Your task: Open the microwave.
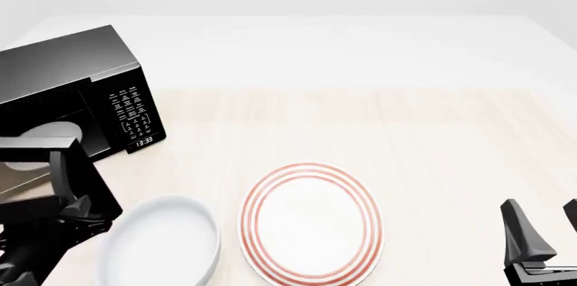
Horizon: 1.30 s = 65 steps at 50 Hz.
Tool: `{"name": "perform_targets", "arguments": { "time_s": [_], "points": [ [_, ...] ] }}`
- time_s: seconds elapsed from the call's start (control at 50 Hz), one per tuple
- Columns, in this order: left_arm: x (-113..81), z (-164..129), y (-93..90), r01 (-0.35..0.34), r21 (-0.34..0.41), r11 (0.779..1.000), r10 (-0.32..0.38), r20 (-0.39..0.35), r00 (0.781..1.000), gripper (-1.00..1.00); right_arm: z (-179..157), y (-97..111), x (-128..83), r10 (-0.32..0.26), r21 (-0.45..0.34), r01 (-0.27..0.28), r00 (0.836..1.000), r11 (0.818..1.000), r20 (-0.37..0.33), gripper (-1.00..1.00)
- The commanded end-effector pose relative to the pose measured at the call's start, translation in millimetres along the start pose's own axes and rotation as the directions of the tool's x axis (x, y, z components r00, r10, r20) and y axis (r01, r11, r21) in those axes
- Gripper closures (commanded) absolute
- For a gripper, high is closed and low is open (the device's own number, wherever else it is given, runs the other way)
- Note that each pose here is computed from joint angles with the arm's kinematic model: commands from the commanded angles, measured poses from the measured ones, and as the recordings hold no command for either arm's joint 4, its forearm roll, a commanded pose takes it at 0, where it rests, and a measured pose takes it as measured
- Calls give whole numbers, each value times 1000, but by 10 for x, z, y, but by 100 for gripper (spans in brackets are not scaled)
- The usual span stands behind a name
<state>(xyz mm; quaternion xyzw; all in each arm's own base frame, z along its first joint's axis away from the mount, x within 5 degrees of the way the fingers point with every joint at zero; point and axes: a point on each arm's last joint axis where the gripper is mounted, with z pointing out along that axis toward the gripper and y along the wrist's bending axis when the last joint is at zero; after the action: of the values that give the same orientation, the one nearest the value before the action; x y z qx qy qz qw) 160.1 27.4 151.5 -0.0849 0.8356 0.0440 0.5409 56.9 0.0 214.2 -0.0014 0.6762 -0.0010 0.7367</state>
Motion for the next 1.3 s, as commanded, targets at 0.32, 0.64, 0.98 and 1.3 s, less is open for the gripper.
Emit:
{"name": "perform_targets", "arguments": {
  "time_s": [0.32, 0.64, 0.98, 1.3],
  "points": [
    [-497, -69, -109, -20, 72, 997, -7, 354, 935, 100, 0, 0, 0, 0, 0, 0, 1000, 1000, 0, -100],
    [-487, -91, -108, -30, 69, 997, 3, 362, 932, 100, 0, 0, 0, 0, 0, 0, 1000, 1000, 0, -100],
    [-470, -57, -67, -2, 54, 999, -17, 346, 938, -100, 0, 0, 0, 0, 0, 0, 1000, 1000, 0, -100],
    [-473, -90, -54, 1, 48, 999, -17, 345, 938, -100, 0, 0, 0, 0, 0, 0, 1000, 1000, 0, -100]
  ]
}}
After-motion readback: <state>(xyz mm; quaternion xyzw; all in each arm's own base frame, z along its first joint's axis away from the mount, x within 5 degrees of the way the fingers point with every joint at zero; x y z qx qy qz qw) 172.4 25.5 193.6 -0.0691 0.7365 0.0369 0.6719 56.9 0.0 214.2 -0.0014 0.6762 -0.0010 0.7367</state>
